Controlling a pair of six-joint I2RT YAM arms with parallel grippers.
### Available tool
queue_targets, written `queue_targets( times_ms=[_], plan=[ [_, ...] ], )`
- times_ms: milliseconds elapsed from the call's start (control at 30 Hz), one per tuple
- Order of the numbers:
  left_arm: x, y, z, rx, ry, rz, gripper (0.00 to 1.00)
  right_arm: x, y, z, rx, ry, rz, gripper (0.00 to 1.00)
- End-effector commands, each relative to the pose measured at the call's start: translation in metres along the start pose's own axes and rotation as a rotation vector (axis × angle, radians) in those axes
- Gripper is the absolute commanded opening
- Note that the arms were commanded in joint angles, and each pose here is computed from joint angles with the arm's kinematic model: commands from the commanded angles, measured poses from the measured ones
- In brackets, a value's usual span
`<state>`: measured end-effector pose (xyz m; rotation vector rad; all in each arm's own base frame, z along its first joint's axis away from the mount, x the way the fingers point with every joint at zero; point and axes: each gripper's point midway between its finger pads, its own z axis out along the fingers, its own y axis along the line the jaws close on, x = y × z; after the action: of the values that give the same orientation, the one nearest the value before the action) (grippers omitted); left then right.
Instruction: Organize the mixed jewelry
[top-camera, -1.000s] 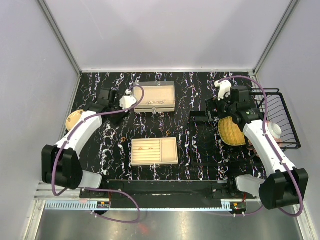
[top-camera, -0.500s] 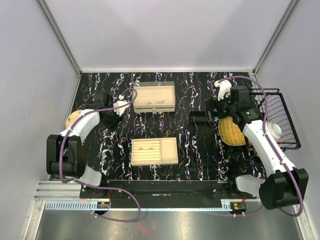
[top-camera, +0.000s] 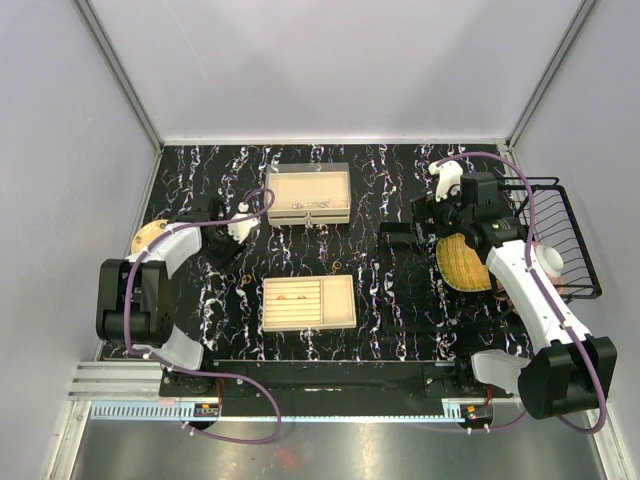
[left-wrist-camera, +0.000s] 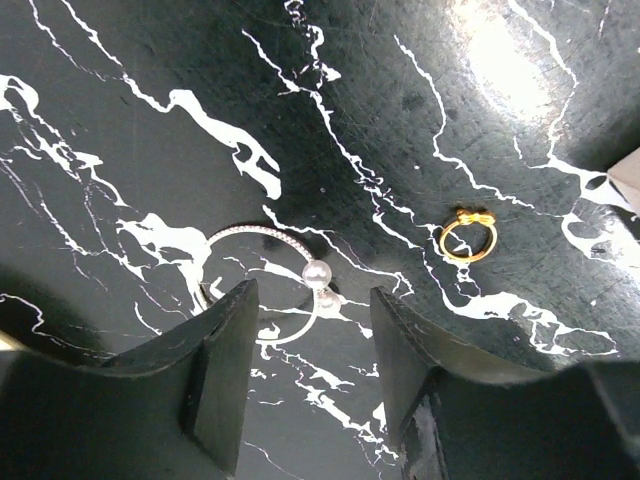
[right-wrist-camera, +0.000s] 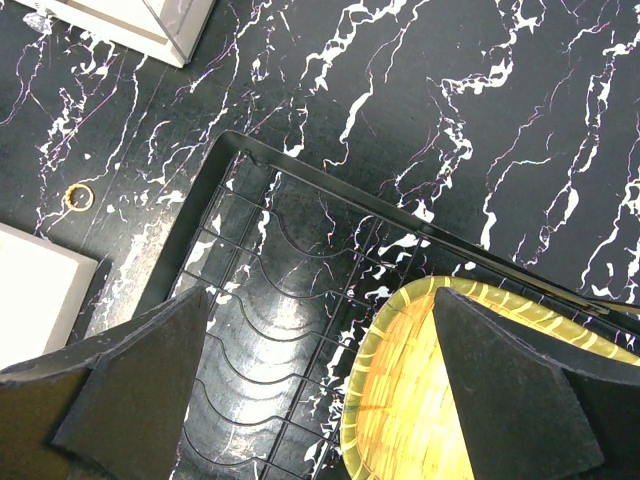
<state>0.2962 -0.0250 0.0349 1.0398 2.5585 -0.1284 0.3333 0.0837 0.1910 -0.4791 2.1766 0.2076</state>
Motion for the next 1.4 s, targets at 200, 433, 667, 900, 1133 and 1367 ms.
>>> queue_targets(
  times_ms=[200,433,667,900,1133,1367],
  plan=[
    [0.0,0.005,0.016,0.017,-0.014,0.009,0.49,-0.01,0.003,-0.003,-0.011,-0.043,-0.018,1.0],
    [0.007,0.001,0.021,0.042,0.005,0.015,0.32,-0.009,0.003,-0.002,-0.01,-0.038,-0.02,1.0],
    [0.013,-0.008,0.019,0.076,0.016,0.026,0.04,-0.007,0.002,0.001,-0.009,-0.029,-0.021,1.0],
    [-0.009,-0.015,-0.009,0.1,-0.061,0.026,0.0,-0.007,0.002,0.002,-0.008,-0.025,-0.02,1.0],
    [-0.047,-0.046,-0.063,0.103,-0.182,0.122,0.0,-0.005,-0.001,0.004,0.005,-0.019,-0.02,1.0],
    [-0.091,-0.115,-0.088,0.16,-0.26,0.282,0.0,-0.007,-0.007,0.003,0.039,-0.025,-0.025,1.0]
  ],
)
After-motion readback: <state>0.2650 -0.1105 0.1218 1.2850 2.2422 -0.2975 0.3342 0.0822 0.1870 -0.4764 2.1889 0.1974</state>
